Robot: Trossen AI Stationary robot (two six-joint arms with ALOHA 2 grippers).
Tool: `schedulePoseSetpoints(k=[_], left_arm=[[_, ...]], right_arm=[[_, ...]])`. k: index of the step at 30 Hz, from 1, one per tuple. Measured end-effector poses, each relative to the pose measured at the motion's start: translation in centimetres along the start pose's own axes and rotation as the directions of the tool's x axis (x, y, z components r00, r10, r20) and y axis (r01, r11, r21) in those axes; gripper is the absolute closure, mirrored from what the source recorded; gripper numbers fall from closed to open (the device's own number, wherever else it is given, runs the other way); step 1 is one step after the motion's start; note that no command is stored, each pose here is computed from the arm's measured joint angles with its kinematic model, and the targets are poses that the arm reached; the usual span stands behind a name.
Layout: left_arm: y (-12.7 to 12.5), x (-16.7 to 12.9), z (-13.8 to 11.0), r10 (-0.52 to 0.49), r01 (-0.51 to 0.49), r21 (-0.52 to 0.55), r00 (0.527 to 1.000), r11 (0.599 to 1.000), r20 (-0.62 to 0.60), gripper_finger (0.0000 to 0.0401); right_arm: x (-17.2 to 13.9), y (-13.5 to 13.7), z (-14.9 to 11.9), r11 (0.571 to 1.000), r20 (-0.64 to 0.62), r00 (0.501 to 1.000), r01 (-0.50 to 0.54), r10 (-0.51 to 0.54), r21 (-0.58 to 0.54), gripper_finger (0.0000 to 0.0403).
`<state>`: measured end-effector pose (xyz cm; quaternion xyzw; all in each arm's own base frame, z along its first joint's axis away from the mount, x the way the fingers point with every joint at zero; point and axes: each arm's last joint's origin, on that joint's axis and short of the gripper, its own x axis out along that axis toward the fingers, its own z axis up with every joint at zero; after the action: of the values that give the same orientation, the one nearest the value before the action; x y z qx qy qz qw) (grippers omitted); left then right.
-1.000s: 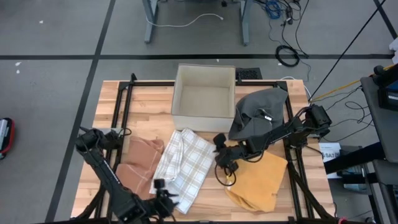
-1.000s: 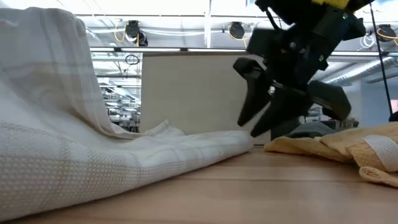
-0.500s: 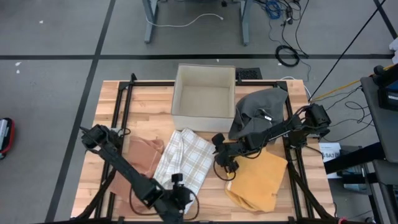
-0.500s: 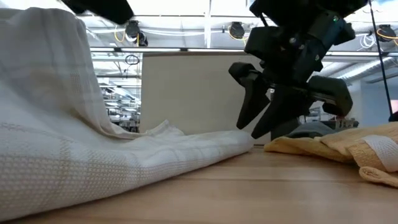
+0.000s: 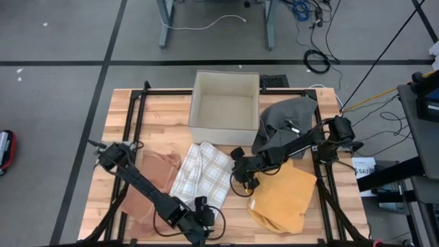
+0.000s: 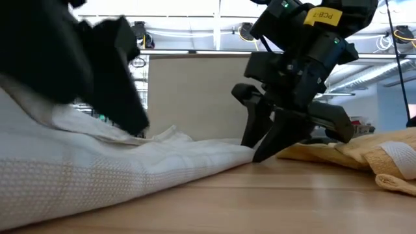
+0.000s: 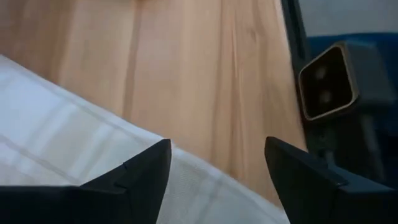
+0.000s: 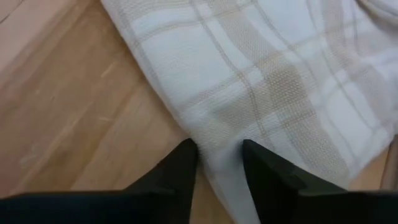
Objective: Fold towel
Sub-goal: Fold the white patterned towel
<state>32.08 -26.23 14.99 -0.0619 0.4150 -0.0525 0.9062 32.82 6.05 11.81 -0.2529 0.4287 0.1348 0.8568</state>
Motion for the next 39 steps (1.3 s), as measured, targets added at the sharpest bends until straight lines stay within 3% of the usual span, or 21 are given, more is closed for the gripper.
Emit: schedulePoseSetpoints(k=[7,10,14,18,24,28,32,39], left_arm=[[0.9,1.0,-1.3,0.075,-0.072,0.032,0.992,0.997,-0.097,0.0133],[1.3,0.9,-1.7,0.13,-0.123,0.058,0.982,0.991,-0.137,0.0133],[1.2,0.8,-1.9,0.131,-0.122,0.068,0.981,0.99,-0.144,0.015],[1.4,0.8,-1.9,0.147,-0.137,0.077,0.977,0.988,-0.154,0.0209],[1.6,0.8,-1.9,0.156,-0.134,0.141,0.975,0.981,-0.158,0.0363],[1.0,0.5,-1.3,0.108,-0.068,0.207,0.976,0.976,-0.191,0.0387],[-0.1,-1.3,0.9,0.044,0.017,0.278,0.977,0.96,-0.21,0.0389],[-2.4,-9.2,6.0,-0.022,0.09,0.372,0.983,0.924,-0.182,0.0389]], right_arm=[[-0.6,-0.1,0.0,1.0,-0.005,1.0,0.004,-0.004,-0.005,0.0393],[-0.6,-0.1,0.0,1.0,-0.006,1.0,0.005,-0.005,0.002,0.039],[-0.6,-0.1,0.0,1.0,-0.007,1.0,0.003,-0.003,0.005,0.0397],[-0.6,-0.1,0.0,1.0,-0.007,1.0,0.003,-0.003,0.013,0.0399],[-0.6,0.0,0.0,1.0,-0.009,1.0,-0.006,0.006,0.02,0.0401],[-0.9,0.2,0.1,0.997,0.02,0.997,-0.072,0.071,0.042,0.0402],[-2.3,0.7,0.8,0.985,0.077,0.984,-0.163,0.158,0.059,0.0402],[-9.2,1.6,4.1,0.967,0.22,0.947,-0.249,0.234,0.045,0.0403]])
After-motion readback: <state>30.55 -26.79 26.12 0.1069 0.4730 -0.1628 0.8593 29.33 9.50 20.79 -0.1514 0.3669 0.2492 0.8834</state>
